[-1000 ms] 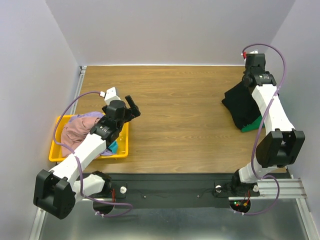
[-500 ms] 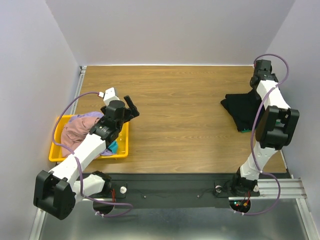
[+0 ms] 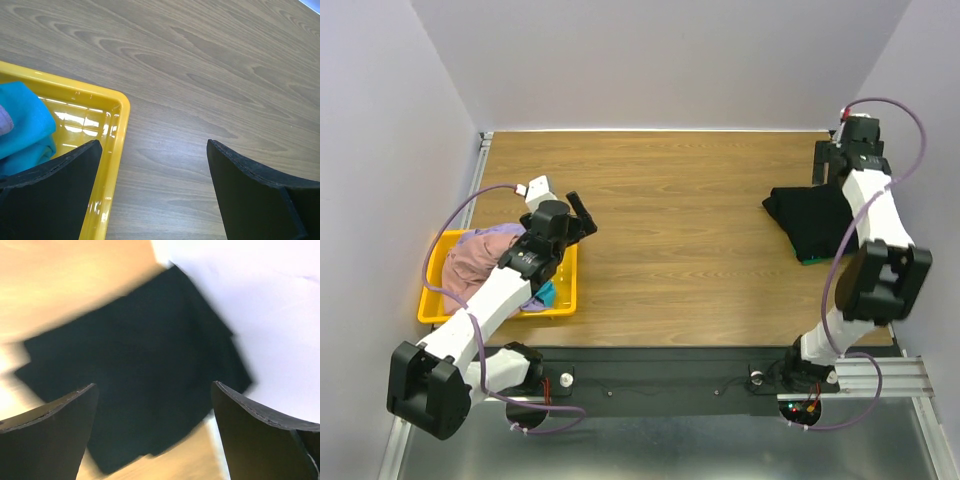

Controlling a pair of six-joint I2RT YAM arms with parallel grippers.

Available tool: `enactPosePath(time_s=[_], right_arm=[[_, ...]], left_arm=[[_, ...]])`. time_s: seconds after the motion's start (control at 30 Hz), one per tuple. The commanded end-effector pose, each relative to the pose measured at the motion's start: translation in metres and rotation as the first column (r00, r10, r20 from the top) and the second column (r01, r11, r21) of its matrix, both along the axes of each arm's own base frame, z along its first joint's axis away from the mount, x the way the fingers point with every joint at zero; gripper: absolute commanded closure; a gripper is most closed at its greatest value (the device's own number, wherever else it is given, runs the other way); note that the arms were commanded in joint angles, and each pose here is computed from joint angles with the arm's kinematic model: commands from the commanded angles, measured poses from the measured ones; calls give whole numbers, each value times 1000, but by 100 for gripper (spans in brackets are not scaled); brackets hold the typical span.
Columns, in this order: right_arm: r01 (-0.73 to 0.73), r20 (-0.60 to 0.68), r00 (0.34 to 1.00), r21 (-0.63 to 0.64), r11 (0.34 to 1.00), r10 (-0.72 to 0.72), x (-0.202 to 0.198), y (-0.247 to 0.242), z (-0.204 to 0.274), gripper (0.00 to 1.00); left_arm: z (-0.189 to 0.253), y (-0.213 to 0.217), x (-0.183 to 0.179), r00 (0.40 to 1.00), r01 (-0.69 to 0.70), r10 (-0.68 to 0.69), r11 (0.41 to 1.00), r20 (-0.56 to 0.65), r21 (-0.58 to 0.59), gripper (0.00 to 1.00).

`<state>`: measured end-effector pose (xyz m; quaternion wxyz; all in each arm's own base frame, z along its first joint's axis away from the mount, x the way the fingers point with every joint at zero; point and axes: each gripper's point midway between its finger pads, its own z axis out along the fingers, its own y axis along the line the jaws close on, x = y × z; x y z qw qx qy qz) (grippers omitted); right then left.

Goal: Fold and stack the t-shirts
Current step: Neatly place the folded tshirt to the corner

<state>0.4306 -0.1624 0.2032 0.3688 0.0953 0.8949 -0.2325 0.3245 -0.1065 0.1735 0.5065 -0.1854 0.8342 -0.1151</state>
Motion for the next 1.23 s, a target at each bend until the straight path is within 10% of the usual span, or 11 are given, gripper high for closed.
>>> enactPosePath(time_s=[0.0,0.43,1.2], right_arm=[[-221,359,928,318,922,98,1,80,66,0],[-418,389,900,635,649,199,-106,229,-43,0],[-426,567,824,598,679,18,-132,219,-10,0]], left_arm=[[39,7,1,995,-43,47,998,90,-52,1],[45,18,-19,990,-83,96,990,106,-114,1],[55,41,-46,971,-149,179,972,158,-182,1]])
